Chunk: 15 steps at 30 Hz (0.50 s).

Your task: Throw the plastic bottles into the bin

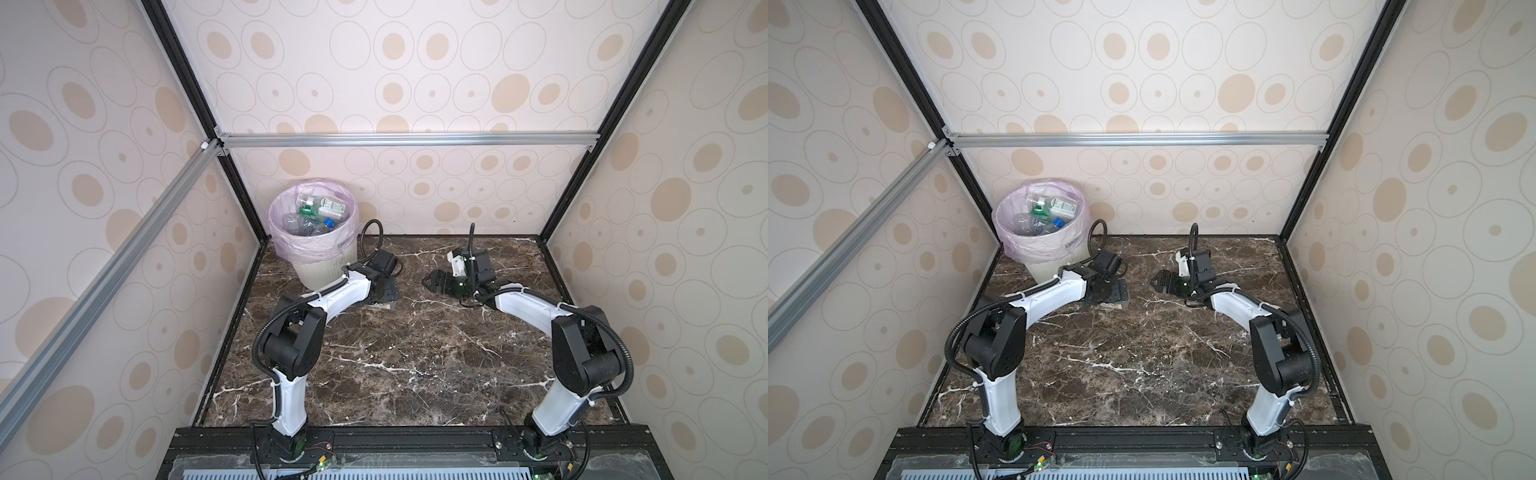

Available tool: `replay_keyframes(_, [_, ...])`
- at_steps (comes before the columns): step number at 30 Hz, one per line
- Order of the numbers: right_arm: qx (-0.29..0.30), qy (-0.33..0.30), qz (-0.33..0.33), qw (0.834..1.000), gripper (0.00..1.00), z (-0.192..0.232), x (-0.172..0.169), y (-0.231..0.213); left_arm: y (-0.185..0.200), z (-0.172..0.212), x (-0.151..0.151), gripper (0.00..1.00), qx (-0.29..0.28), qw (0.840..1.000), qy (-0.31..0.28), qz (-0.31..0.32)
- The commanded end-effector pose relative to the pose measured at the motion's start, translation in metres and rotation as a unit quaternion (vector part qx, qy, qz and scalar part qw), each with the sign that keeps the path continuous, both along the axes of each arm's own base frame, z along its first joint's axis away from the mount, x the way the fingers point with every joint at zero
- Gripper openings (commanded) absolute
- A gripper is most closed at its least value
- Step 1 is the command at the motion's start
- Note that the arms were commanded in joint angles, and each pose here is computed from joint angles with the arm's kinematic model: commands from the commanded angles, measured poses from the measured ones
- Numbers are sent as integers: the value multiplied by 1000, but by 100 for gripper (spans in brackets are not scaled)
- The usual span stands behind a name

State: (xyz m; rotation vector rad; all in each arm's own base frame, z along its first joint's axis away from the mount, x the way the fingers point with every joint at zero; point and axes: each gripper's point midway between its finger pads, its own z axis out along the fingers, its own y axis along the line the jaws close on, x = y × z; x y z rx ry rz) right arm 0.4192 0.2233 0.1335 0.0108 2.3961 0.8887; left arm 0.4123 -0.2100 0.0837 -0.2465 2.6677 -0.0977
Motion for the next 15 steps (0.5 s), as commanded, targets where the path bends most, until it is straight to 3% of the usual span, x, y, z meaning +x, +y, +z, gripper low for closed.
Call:
replay_keyframes(1, [23, -28, 3, 999, 100, 21, -1, 0, 1, 8, 6, 99, 25, 1000, 0, 8])
replay_keyframes(8, [35, -25, 3, 999, 100, 15, -6, -6, -23, 18, 17, 99, -53, 996, 3, 65])
replay_keyframes(15, [57, -24, -4, 998, 100, 10, -5, -16, -22, 12, 7, 99, -121, 977, 36, 169])
